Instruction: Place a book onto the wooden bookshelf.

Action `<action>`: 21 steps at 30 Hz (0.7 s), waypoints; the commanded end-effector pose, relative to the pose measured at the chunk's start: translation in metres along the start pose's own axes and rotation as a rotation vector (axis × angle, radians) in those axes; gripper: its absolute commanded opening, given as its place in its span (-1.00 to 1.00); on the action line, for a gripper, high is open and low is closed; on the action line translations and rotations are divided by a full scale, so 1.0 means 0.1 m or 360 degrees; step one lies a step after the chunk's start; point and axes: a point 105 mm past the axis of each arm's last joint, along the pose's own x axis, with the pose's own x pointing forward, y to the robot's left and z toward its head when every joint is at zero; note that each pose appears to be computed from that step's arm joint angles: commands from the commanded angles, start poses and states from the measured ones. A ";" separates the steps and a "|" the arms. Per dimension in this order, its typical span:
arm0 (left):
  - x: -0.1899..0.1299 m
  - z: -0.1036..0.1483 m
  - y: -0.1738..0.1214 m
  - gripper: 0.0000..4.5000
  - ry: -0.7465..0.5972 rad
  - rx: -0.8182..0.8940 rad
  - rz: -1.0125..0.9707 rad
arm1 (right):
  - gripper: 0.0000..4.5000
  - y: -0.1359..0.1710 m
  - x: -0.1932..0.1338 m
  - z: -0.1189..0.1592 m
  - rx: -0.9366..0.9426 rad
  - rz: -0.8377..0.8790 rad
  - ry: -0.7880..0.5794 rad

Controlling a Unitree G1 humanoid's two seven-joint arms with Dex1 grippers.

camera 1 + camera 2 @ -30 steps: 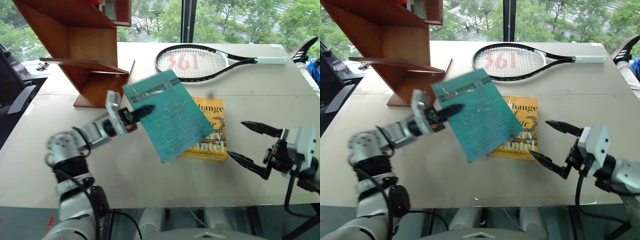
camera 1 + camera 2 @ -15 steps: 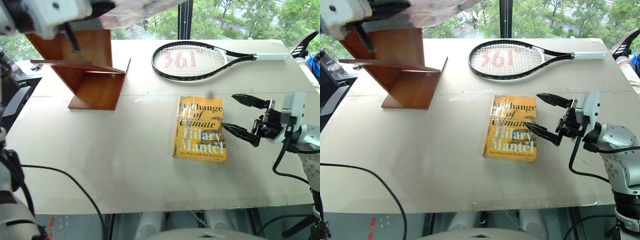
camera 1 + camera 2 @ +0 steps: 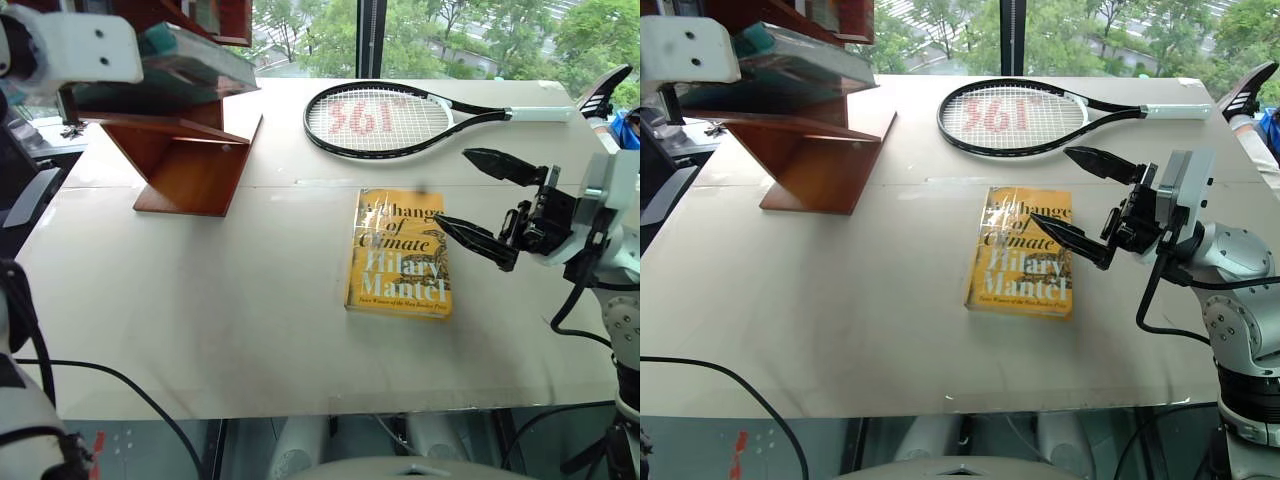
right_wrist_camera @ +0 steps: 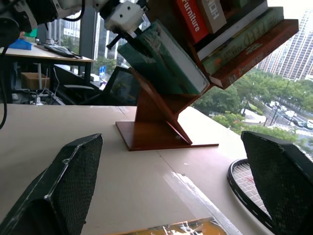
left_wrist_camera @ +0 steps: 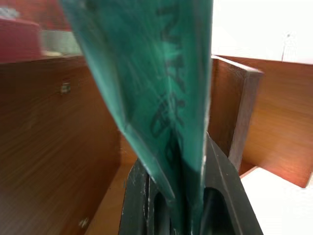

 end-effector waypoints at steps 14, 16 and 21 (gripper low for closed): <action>-1.18 0.81 -0.28 0.53 -0.1070 -0.0809 -0.0509 | 1.00 -0.06 0.01 0.08 -0.0025 0.0065 -0.0015; -1.26 1.22 -0.47 0.53 -0.1303 -0.0997 -0.0751 | 1.00 -0.09 0.00 0.09 -0.0019 0.0088 -0.0005; -0.99 1.71 -0.86 0.53 -0.1546 -0.1259 -0.0822 | 1.00 -0.12 -0.05 0.08 -0.0023 0.0092 0.0044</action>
